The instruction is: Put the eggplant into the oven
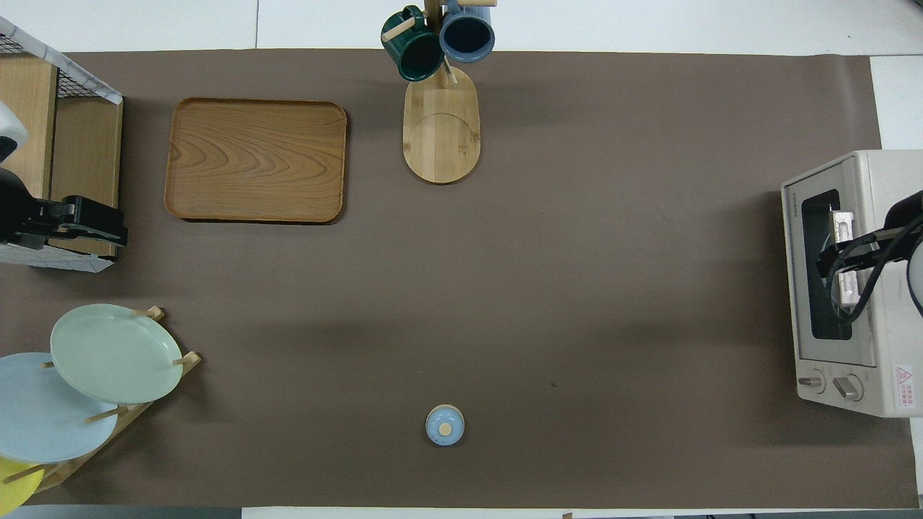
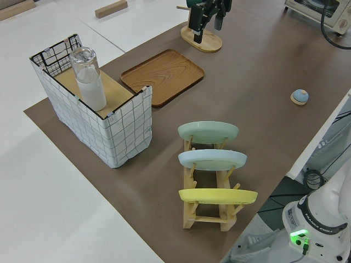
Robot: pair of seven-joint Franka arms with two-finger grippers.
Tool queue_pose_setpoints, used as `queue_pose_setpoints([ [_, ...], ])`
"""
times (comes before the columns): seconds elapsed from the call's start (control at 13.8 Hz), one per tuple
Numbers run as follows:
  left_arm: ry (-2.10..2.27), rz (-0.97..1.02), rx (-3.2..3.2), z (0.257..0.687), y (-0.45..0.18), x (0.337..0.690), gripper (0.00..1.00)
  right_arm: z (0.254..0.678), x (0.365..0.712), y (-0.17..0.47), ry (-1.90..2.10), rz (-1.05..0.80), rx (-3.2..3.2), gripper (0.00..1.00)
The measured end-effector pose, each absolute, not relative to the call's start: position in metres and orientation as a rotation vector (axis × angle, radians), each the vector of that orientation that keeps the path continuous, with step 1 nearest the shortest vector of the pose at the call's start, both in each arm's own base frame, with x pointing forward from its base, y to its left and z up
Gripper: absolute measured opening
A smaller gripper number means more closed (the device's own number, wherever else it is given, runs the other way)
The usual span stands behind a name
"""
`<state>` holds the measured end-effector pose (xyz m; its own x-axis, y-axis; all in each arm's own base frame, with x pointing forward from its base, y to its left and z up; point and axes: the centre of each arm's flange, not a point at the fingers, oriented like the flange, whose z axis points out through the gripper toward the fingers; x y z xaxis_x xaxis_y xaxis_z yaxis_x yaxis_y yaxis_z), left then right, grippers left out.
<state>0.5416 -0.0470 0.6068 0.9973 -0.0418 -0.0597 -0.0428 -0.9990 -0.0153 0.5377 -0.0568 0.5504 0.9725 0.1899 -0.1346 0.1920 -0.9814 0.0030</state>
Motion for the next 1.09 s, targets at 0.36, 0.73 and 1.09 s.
queue_pose_setpoints([
  [0.36, 0.066, 0.093, -3.123, 0.607, -0.047, 0.542, 1.0, 0.571, 0.55, -0.043, 0.244, -0.197, 3.101, 1.0],
  [0.73, 0.066, 0.093, -3.123, 0.607, -0.047, 0.542, 1.0, 0.574, 0.551, -0.044, 0.233, -0.199, 3.101, 1.0],
  [1.09, 0.066, 0.093, -3.123, 0.607, -0.047, 0.542, 1.0, 0.578, 0.551, -0.051, 0.211, -0.187, 3.106, 1.0],
])
